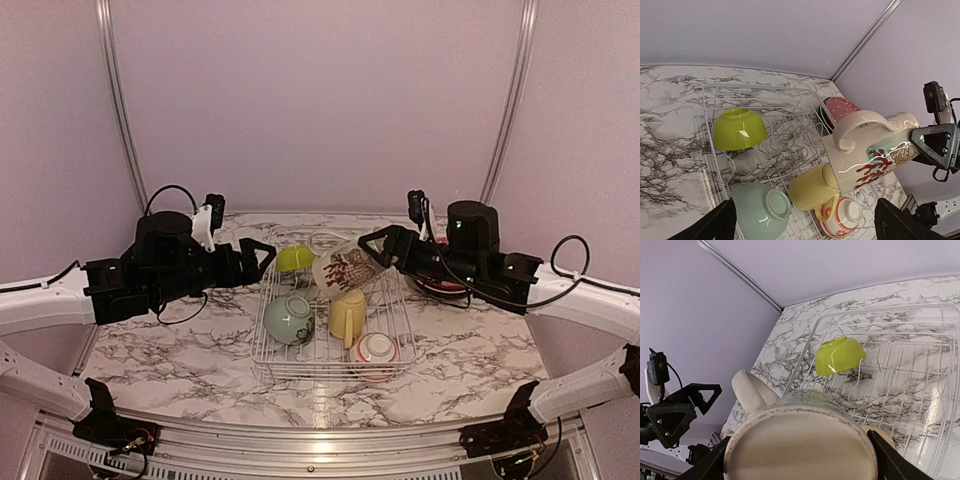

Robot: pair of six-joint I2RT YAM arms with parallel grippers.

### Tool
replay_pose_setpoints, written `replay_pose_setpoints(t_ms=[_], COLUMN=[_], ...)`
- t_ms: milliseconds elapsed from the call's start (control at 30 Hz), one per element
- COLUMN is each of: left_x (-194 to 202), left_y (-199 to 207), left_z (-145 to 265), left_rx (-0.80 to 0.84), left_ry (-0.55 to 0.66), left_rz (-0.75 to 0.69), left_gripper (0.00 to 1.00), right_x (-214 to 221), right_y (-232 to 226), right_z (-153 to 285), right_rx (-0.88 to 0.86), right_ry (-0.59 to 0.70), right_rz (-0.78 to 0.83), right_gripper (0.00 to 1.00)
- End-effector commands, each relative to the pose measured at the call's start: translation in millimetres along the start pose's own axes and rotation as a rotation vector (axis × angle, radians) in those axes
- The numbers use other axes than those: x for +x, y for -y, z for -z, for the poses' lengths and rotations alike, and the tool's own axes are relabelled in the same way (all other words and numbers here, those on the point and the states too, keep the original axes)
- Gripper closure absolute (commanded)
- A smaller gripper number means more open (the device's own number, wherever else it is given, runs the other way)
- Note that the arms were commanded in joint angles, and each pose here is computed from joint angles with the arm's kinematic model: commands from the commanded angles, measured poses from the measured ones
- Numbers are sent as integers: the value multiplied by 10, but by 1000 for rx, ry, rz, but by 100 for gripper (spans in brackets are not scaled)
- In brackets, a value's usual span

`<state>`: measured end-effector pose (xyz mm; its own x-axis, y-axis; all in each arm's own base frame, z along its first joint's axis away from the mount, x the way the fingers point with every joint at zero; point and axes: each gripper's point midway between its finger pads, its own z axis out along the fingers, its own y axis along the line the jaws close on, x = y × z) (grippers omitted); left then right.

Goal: Unload the mixed dishes from the dish rack
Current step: Pass from the right arm to the left

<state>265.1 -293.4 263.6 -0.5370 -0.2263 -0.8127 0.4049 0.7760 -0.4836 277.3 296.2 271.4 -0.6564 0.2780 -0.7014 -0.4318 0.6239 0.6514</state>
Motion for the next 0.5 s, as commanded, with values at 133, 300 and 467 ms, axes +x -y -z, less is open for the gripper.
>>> replay_pose_setpoints(t_ms=[133,300,467], left_x=[152,172,155], left_y=[975,1089,1031], left_z=[97,-5,-91], left_rx=[600,662,628], left_ry=[-109,-127,-115], left_rz=[102,173,213], left_gripper=[5,11,13], right_x=[-618,-583,-547], right_y=[-763,-860,-860], right_z=[311,319,314], right_rx=[-379,-466,-491], right_ry=[175,165,159], right_rz=[-76,-104,-127], right_gripper=[97,97,97])
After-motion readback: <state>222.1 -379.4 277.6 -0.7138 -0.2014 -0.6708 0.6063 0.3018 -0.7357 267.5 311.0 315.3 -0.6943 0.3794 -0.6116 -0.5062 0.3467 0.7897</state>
